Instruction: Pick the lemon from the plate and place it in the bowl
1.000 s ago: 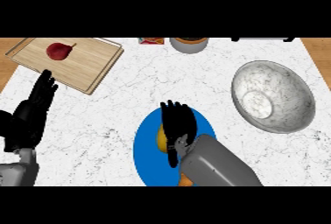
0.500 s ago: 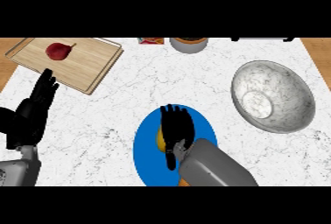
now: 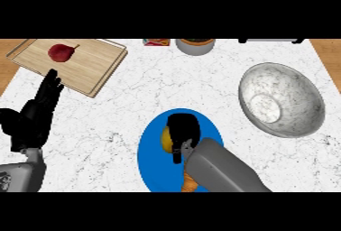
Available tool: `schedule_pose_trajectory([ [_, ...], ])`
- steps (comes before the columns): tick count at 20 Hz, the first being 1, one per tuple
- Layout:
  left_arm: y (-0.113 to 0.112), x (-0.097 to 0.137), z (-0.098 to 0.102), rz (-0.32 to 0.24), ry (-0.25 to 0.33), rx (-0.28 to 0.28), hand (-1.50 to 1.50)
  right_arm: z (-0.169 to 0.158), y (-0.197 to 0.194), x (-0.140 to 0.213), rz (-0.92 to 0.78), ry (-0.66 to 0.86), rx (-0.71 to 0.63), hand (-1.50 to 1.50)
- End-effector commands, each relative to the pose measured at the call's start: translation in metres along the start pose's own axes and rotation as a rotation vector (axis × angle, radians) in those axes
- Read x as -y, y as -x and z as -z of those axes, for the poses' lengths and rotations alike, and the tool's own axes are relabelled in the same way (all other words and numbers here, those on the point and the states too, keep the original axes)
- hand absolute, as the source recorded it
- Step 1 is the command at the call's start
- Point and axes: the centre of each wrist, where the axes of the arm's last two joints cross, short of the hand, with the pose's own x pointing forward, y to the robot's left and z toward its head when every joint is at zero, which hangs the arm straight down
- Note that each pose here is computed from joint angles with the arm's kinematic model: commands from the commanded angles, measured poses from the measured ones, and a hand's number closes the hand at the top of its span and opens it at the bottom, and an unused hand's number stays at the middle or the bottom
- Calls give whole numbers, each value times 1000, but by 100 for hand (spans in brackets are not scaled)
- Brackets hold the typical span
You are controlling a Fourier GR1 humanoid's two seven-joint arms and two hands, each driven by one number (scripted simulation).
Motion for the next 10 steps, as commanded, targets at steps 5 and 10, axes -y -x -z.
schedule_pose_trajectory([
  [5, -17, 9, 11, 2, 2, -3, 0, 27, 7, -5, 36, 39, 62, 150],
  [10, 6, -15, -11, 5, -7, 3, 0, 19, 9, -23, 7, 113, 75, 150],
])
